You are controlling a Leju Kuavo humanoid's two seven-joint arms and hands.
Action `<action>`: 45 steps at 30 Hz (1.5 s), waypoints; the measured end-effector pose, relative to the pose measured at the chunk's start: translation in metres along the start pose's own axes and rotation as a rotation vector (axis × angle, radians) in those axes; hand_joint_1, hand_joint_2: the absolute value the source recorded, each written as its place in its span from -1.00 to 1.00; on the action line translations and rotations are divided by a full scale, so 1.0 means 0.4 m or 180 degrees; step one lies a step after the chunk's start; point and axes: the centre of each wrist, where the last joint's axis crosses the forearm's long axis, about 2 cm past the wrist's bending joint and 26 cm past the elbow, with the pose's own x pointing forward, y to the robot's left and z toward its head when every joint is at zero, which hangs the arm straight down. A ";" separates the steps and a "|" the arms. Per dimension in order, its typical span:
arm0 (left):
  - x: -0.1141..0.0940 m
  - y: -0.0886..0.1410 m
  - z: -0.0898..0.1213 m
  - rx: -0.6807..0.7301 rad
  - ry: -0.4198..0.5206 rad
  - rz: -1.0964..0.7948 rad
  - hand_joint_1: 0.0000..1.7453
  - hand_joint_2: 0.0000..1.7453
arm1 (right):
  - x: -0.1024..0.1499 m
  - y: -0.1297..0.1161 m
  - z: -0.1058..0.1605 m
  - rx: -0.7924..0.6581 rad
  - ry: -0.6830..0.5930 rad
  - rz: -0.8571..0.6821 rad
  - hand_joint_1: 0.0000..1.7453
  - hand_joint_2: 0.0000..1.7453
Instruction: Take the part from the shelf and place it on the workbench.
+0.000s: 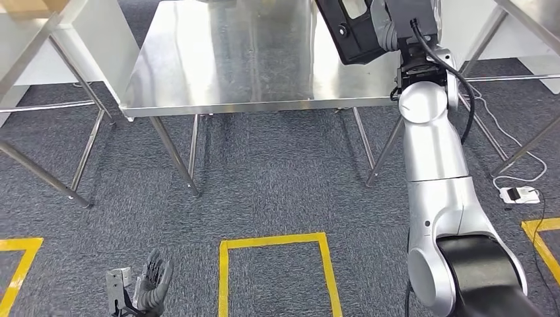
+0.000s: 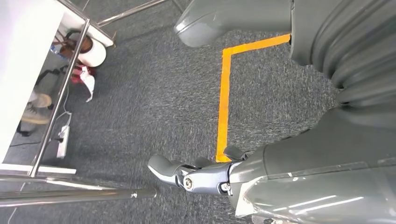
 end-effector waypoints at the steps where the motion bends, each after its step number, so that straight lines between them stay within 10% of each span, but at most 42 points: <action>1: -0.001 -0.001 0.001 -0.0006 0.0003 -0.0004 -1.00 1.00 | -0.004 -0.001 0.002 0.0002 -0.0015 -0.0004 1.00 1.00; 45: 0.013 0.006 -0.027 -0.0173 0.0010 -0.0202 -1.00 1.00 | -0.097 -0.030 0.049 -0.0036 -0.0129 0.0148 1.00 1.00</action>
